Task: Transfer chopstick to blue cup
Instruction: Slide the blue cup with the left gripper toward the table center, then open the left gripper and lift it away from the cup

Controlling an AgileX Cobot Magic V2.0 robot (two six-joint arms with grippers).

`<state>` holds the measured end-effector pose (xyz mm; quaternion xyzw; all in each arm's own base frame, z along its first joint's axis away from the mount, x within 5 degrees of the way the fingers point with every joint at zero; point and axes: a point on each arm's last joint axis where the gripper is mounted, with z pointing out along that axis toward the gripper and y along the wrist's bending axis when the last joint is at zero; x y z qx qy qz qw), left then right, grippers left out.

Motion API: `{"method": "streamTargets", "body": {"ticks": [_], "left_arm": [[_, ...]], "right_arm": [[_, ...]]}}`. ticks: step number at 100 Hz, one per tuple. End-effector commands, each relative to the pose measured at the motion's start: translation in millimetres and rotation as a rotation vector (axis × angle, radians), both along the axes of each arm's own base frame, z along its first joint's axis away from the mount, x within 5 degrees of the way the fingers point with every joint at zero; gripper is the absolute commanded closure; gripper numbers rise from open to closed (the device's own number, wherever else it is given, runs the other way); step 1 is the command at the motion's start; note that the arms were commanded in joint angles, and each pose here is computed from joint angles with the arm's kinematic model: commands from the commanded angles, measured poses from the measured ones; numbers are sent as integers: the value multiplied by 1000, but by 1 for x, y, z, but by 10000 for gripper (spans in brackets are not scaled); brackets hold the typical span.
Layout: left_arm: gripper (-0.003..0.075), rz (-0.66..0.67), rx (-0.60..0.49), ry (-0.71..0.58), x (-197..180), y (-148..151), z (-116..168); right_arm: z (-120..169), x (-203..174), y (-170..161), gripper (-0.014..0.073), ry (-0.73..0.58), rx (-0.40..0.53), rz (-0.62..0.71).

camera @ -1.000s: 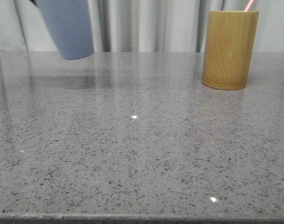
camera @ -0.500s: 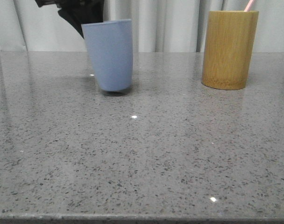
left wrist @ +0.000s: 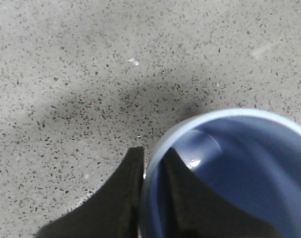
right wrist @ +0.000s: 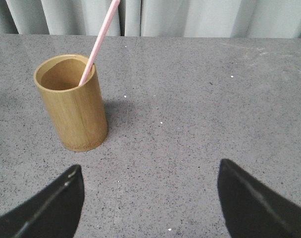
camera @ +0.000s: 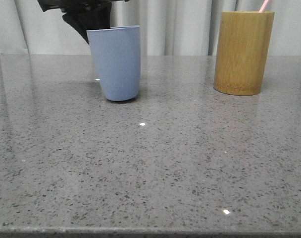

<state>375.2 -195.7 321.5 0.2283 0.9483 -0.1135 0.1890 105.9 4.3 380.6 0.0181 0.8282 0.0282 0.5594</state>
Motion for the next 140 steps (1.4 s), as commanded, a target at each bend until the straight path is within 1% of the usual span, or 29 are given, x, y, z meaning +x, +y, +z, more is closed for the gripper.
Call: {"method": "streamTargets", "body": {"ticks": [1,31,37,42,48,55,61,62,70,75,92,104,120,140], "left_arm": [[739,-18,-58,-95,-9,-2,32],[735,-26,-46,-89,-9,-3,30],[713,-27,-45,-88,-9,-3,30],[670,-28,-44,-88,-9,-3,30],[587,-29,-42,-84,-10,-3,29],[449,-30,-40,-79,-10,-3,29],[358,-30,-40,-78,-10,-3,29],[322,-30,-40,-78,-10,-3,29],[224,-30,-40,-79,-10,-3,30],[195,-30,-40,-79,-10,-3,30],[191,-28,-50,-87,-14,-1,37],[194,-27,-70,-116,-22,3,51],[194,-27,-89,-174,-38,11,77],[194,2,-64,-314,-62,36,117]], "right_arm": [[16,2,0,33,-98,-4,1],[16,2,0,33,-98,-4,1],[16,2,0,33,-98,-4,1],[16,2,0,33,-99,-4,1],[16,2,0,33,-100,-4,1],[17,2,0,33,-102,-4,1],[17,2,0,33,-105,-4,1],[17,2,0,33,-106,-4,2],[17,2,0,33,-106,-4,2],[17,2,0,33,-106,-4,2],[17,2,0,33,-106,-4,2],[17,2,0,33,-106,-4,2],[17,2,0,33,-106,-4,2],[17,2,0,33,-106,-4,2]]}}
